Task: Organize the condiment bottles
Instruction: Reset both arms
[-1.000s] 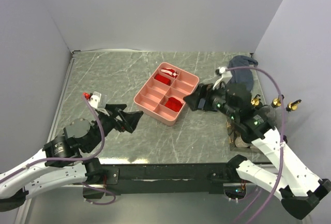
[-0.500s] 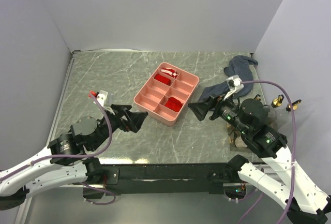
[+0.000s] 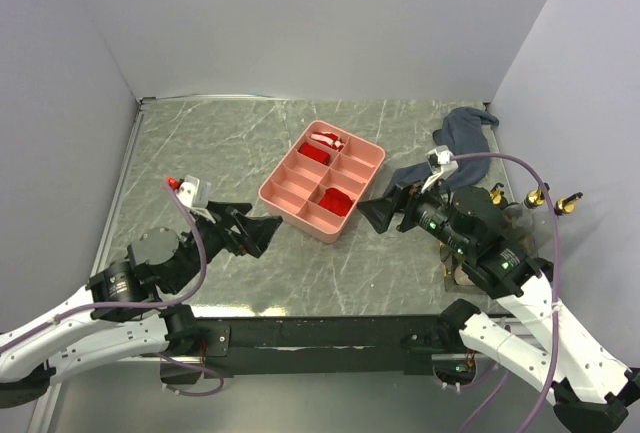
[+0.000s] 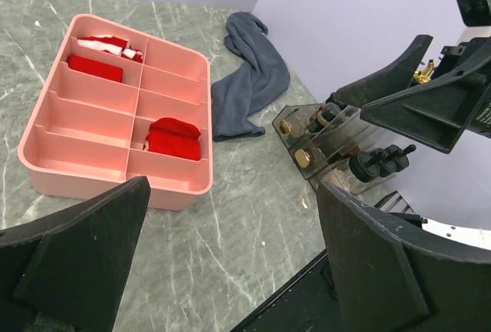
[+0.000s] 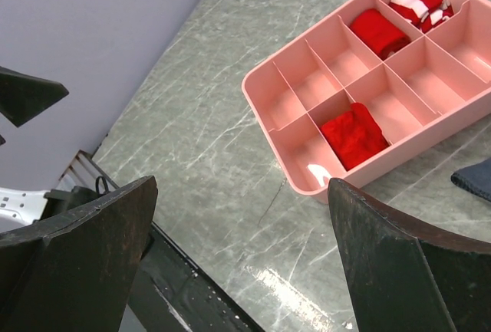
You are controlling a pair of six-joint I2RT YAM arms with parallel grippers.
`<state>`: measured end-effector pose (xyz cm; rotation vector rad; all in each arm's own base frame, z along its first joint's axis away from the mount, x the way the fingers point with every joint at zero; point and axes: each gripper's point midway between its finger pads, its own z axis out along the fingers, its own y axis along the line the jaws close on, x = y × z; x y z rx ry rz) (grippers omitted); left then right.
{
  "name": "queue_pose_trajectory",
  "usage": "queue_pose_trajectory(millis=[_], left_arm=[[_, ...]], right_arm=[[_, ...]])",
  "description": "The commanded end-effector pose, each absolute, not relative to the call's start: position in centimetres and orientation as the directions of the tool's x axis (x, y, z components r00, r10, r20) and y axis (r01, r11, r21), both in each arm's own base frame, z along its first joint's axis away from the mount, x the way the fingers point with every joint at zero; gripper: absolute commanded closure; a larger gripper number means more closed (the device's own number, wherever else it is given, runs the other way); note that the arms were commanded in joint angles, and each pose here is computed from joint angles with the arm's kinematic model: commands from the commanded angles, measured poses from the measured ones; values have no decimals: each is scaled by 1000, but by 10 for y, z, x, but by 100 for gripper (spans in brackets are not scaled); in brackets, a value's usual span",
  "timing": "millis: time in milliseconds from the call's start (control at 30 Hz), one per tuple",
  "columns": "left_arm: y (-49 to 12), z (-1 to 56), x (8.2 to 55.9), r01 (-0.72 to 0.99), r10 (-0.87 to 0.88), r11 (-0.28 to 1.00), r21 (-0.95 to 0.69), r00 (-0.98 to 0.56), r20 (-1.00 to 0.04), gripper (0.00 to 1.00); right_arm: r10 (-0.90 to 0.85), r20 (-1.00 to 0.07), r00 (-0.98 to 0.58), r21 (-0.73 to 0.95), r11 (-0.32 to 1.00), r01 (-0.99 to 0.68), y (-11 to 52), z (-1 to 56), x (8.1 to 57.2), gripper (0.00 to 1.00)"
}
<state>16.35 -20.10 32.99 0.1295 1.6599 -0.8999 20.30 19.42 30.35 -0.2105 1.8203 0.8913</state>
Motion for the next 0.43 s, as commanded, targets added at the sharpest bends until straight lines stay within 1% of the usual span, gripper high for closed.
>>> queue_pose_trajectory(millis=[0,233,400], left_arm=[[-202,349,158,573,-413,651,-498,-282,-866,3],[-203,351,157,586,-412,642,-495,-280,-867,3],[-203,352,156,590,-410,640,-492,-280,-868,3]], right_arm=[[287,-874,-392,474,677,-562,199,323,203,0],[297,-871,-391,482,667,-568,200,326,201,0],[318,-864,-389,494,682,-540,196,325,206,0]])
